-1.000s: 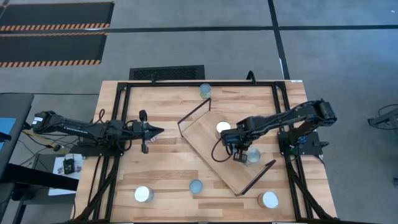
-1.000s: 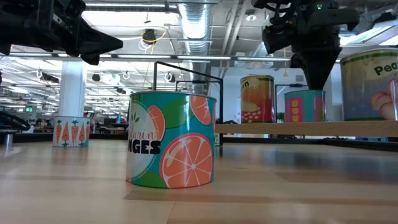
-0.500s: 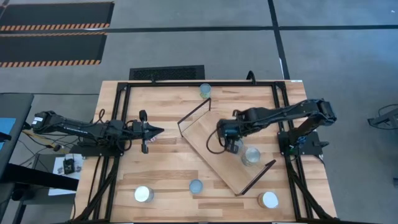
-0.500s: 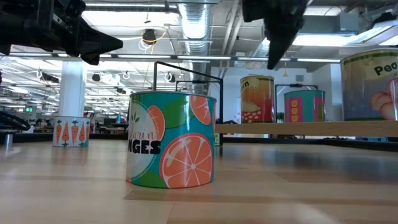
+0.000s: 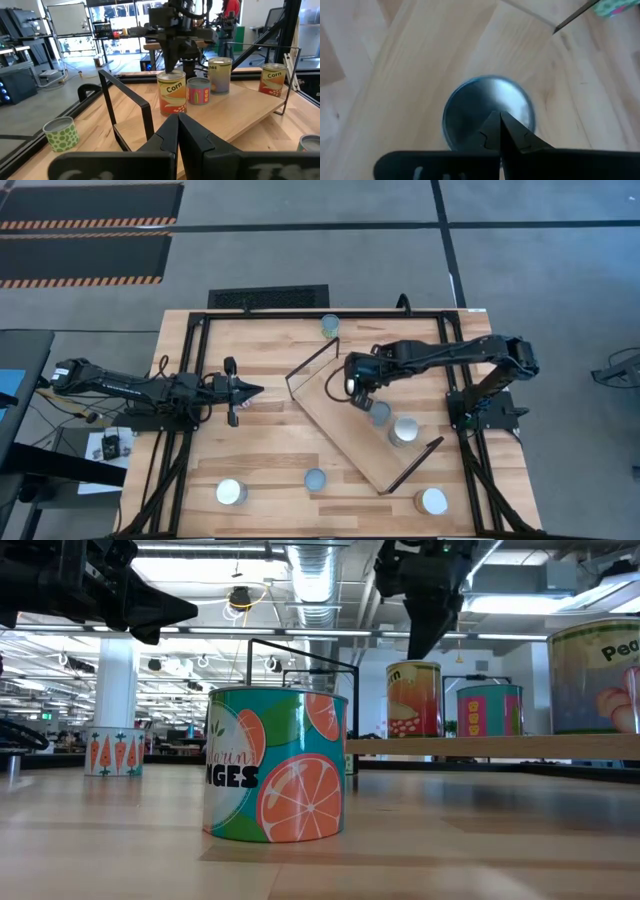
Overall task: Pick and place cans onto a shelf
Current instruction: Adjust the large canned corn on the shelf, then put the small canned peas on the shelf
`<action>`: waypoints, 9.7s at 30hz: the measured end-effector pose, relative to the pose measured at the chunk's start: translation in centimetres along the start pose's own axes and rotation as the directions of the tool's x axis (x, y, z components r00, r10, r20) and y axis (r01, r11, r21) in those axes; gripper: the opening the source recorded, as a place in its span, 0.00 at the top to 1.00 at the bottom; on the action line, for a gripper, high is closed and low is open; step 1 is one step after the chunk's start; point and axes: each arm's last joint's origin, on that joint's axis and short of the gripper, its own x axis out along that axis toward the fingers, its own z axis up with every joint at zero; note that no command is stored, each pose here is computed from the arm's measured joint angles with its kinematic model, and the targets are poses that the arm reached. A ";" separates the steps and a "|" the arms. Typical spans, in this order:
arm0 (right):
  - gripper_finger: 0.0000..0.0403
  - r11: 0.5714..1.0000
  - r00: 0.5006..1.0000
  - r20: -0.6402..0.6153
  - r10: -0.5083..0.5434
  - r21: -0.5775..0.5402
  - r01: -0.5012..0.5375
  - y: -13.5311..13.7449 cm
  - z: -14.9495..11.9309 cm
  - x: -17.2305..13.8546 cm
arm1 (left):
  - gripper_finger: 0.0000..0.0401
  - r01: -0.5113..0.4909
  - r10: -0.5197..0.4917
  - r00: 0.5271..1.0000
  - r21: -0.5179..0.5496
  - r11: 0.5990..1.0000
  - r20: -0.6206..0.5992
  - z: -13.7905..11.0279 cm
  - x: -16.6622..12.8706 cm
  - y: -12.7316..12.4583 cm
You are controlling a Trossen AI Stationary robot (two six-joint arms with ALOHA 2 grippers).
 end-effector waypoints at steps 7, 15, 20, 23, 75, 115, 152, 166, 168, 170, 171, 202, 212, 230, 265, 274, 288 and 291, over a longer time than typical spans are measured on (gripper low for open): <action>0.97 0.999 0.999 -0.027 0.042 -0.019 -0.043 0.5 -0.3 -0.1 | 1.00 0.000 0.000 1.000 0.000 1.000 0.000 0.0 0.0 0.0; 0.97 0.996 0.994 -0.081 0.068 -0.043 -0.072 1.1 -1.0 -0.2 | 1.00 0.000 0.000 1.000 0.000 1.000 0.000 0.0 0.0 0.0; 0.97 0.995 0.990 -0.118 0.076 -0.055 -0.083 1.3 -1.4 -0.3 | 1.00 0.000 0.000 1.000 0.000 1.000 0.000 0.0 0.0 0.0; 0.97 0.995 0.989 -0.121 0.081 -0.054 -0.088 1.3 -1.4 -0.3 | 1.00 0.000 0.000 1.000 0.000 1.000 0.000 0.0 0.0 0.0; 0.98 0.991 0.563 0.826 0.034 -0.102 0.089 -9.5 -11.1 -2.6 | 1.00 -0.068 0.053 0.955 -0.040 0.997 -0.293 2.5 -0.5 0.4; 0.99 0.937 0.634 0.773 -0.034 0.244 -0.248 -15.6 -1.5 -1.6 | 1.00 -0.310 0.293 0.938 -0.067 0.948 -0.186 -1.2 1.2 7.3; 0.69 0.832 0.995 0.102 -0.006 0.552 -0.051 -19.7 15.5 12.2 | 1.00 -0.294 0.267 0.936 -0.091 0.951 -0.228 -2.1 1.0 7.1; 0.51 0.764 0.996 0.081 -0.049 0.645 -0.015 -21.4 15.1 12.3 | 1.00 -0.293 0.265 0.937 -0.100 0.951 -0.230 -2.1 1.0 7.1; 0.52 0.739 0.995 0.080 -0.059 0.674 -0.010 -22.0 15.0 12.2 | 1.00 -0.293 0.265 0.937 -0.100 0.951 -0.230 -2.1 1.0 7.1; 0.52 0.719 0.995 0.076 -0.063 0.695 -0.008 -22.6 14.8 12.2 | 1.00 -0.293 0.264 0.936 -0.100 0.951 -0.233 -2.1 1.0 7.1; 0.52 0.707 0.996 0.070 -0.064 0.707 -0.004 -22.8 14.7 12.2 | 1.00 -0.293 0.264 0.936 -0.100 0.951 -0.234 -2.1 1.0 7.1; 0.63 0.725 0.999 -0.045 0.002 0.688 0.030 -22.4 13.6 16.0 | 1.00 -0.290 0.259 0.936 -0.104 0.951 -0.237 -2.2 1.0 7.0; 0.83 0.745 0.999 -0.046 -0.002 0.667 0.032 -22.4 13.6 16.1 | 1.00 -0.289 0.259 0.936 -0.104 0.952 -0.237 -2.2 1.0 7.0; 0.96 0.767 0.999 0.020 -0.049 0.641 0.025 -22.1 14.3 12.0 | 1.00 -0.288 0.258 0.937 -0.104 0.952 -0.238 -2.2 1.0 7.0; 0.98 0.992 0.988 0.153 0.000 0.121 -0.019 -7.1 9.3 -10.7 | 1.00 -0.290 0.257 0.935 -0.109 0.951 -0.245 -2.2 1.0 7.0; 0.98 0.999 1.000 -0.003 0.029 -0.021 -0.029 -3.0 7.7 -5.5 | 1.00 -0.291 0.252 0.926 -0.108 0.951 -0.281 -2.6 0.9 7.0; 0.98 0.993 0.997 0.012 0.075 -0.087 -0.074 -0.8 6.7 -0.4 | 1.00 -0.294 0.252 0.927 -0.116 0.949 -0.279 -2.6 0.9 7.0; 0.98 0.989 0.996 0.027 0.084 -0.125 -0.080 -0.6 6.5 0.7 | 1.00 -0.293 0.253 0.927 -0.116 0.949 -0.278 -2.6 0.9 7.0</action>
